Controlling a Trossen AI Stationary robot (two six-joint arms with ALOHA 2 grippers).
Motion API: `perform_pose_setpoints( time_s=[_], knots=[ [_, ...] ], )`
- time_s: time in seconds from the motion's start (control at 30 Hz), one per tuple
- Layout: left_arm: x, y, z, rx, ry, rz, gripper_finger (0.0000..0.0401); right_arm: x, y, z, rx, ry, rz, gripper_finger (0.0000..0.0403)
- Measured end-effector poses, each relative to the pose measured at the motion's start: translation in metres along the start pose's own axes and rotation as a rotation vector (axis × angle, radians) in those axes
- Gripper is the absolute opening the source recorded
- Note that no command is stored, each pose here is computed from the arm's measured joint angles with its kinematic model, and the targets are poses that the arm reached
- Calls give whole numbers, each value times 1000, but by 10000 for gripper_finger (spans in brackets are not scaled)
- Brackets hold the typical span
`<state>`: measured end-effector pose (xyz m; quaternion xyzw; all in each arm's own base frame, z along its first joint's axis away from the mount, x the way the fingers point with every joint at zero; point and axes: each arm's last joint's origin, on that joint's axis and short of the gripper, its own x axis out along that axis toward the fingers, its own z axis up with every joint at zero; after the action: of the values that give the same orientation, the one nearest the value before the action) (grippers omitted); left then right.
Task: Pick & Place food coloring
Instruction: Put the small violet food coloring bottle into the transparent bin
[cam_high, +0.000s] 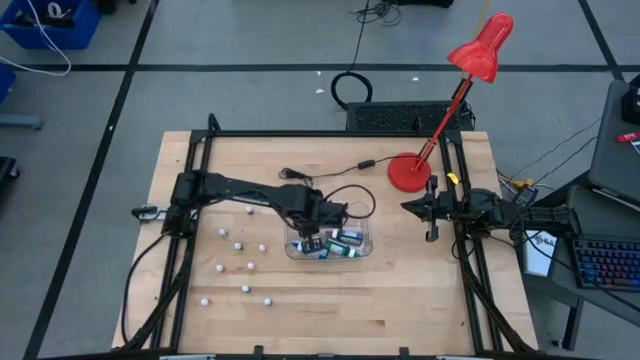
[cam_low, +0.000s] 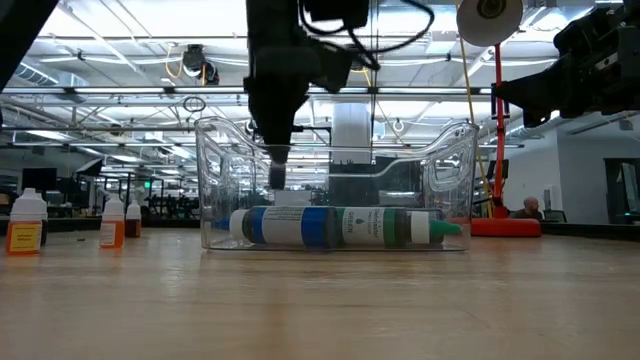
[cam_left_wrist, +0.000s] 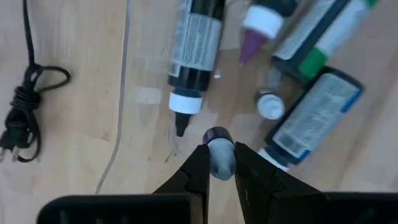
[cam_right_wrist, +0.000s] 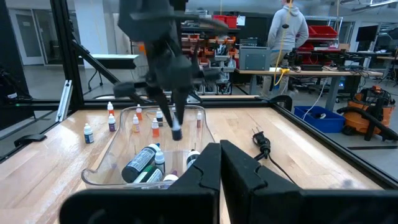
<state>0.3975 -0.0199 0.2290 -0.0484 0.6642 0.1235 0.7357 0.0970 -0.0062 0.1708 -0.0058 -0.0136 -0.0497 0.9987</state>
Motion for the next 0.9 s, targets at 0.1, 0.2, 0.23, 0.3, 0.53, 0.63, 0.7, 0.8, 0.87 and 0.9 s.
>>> perform_pose_setpoints(
  time_s=[0.1,0.2,0.23,0.3,0.53,0.63,0.7,0.8,0.87,0.9],
  knots=[
    [14,1,0,-13,-4,-42,53,0,0,0,0,0,0,0],
    [23,2,-2,-24,-11,-58,53,0,0,0,0,0,0,0],
    [26,2,-3,-27,-9,-56,53,0,0,0,0,0,0,0],
    [32,2,-5,-31,-3,-63,53,0,0,0,0,0,0,0],
    [51,2,-10,-49,-3,-97,53,0,0,0,0,0,0,0],
    [53,2,-11,-51,-12,-102,53,0,0,0,0,0,0,0],
    [54,2,-11,-57,-14,-102,53,0,0,0,0,0,0,0],
    [54,2,-11,-66,-17,-101,53,0,0,0,0,0,0,0],
    [54,2,-10,-69,-19,-101,53,0,0,0,0,0,0,0],
    [54,2,-10,-72,-20,-102,53,0,0,0,0,0,0,0]
  ],
)
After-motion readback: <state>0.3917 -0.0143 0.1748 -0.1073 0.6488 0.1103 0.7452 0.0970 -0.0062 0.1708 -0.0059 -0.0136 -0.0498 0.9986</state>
